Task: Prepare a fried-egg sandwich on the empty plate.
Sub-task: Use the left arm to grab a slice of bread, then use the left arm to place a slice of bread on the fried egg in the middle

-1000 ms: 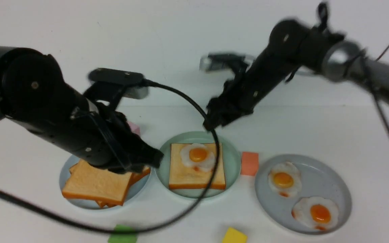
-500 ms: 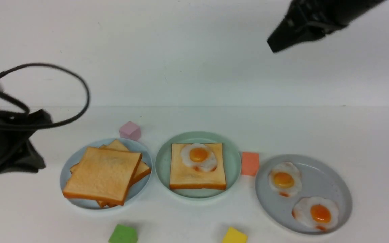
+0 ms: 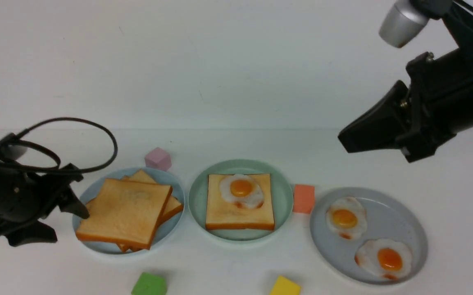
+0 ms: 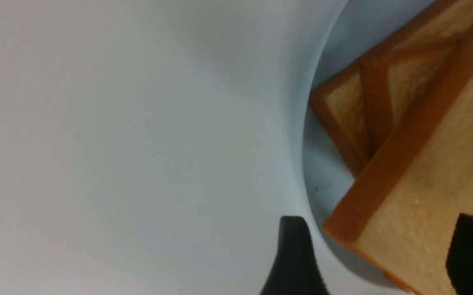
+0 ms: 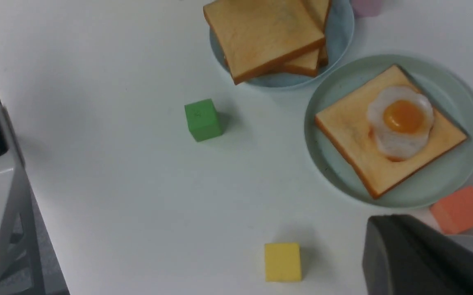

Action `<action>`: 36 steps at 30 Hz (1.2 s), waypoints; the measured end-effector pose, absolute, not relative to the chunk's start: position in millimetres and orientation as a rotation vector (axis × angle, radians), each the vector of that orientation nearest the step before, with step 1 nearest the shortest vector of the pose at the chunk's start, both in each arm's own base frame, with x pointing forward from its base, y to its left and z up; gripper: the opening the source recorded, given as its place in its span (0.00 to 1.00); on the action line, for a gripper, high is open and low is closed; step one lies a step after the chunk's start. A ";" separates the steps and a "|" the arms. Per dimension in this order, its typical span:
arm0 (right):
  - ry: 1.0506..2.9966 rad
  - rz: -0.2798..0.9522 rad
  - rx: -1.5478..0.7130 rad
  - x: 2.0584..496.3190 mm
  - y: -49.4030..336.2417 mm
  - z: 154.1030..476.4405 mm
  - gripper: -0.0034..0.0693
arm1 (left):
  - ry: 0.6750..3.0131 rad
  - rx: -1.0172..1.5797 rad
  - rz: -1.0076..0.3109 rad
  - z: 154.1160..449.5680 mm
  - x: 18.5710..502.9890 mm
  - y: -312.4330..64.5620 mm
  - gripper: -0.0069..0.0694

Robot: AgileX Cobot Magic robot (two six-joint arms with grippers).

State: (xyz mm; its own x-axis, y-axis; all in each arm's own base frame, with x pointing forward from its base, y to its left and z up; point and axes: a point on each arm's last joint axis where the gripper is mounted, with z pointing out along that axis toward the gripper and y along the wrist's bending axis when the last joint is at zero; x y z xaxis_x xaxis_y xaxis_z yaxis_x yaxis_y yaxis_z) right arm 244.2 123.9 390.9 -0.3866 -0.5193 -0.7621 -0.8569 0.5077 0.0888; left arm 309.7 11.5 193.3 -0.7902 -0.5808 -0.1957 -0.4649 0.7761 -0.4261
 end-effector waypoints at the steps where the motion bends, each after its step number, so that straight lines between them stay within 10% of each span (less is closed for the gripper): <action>1: 2.063 0.631 -1.124 243.9 123.9 391.4 0.03 | 2.657 -0.796 -0.532 190.7 311.1 10.7 0.73; 24: 2.052 0.663 -1.117 241.6 125.1 393.8 0.04 | 2.693 -0.691 -0.577 166.1 322.0 8.0 0.45; 36: 2.015 0.708 -1.131 225.5 123.8 405.8 0.05 | 2.425 -0.567 -0.669 259.7 294.1 -6.7 0.36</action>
